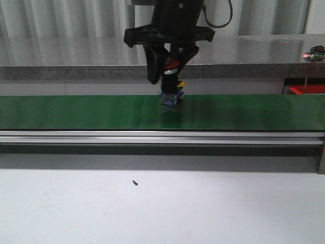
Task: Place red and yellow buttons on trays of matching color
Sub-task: 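Carry the red button into the red tray and open the right gripper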
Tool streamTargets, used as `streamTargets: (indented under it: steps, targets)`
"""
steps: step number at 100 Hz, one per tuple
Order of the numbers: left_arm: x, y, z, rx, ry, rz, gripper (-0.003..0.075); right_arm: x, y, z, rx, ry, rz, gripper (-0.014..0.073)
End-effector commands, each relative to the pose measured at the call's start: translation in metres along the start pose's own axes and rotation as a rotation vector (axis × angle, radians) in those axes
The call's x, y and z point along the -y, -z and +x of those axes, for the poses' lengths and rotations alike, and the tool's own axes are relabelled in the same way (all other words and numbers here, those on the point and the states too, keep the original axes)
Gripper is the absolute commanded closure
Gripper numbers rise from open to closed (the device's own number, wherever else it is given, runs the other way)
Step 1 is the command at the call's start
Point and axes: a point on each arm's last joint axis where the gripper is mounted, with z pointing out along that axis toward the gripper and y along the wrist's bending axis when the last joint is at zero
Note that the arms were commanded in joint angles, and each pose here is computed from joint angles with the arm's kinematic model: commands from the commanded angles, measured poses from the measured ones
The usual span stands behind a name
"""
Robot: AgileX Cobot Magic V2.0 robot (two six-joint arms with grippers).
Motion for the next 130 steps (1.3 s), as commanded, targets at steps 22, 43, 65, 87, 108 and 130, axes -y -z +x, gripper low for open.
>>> streamTargets:
  steps: [22, 43, 65, 87, 108, 130]
  targets:
    - [0.001, 0.005, -0.013, 0.093, 0.012, -0.001, 0.074, 0.041, 0.104, -0.007, 0.186, -0.07, 0.076, 0.0349]
    - [0.001, 0.005, -0.013, 0.093, 0.012, -0.001, 0.074, 0.097, 0.134, 0.008, 0.188, -0.212, 0.15, 0.0349]
    - [0.001, 0.005, -0.013, 0.093, 0.012, -0.001, 0.074, 0.148, 0.154, 0.028, 0.169, -0.335, 0.221, 0.0349]
    - [0.001, 0.005, -0.013, 0.093, 0.012, -0.001, 0.074, 0.194, 0.169, 0.052, 0.149, -0.45, 0.284, 0.0349]
    - [0.001, 0.005, -0.013, 0.093, 0.012, -0.001, 0.0739, 0.239, 0.188, 0.082, 0.137, -0.575, 0.352, 0.0349]
    - [0.001, 0.005, -0.013, 0.094, 0.012, -0.001, 0.074, 0.281, 0.21, 0.116, 0.156, -0.695, 0.43, 0.0349]
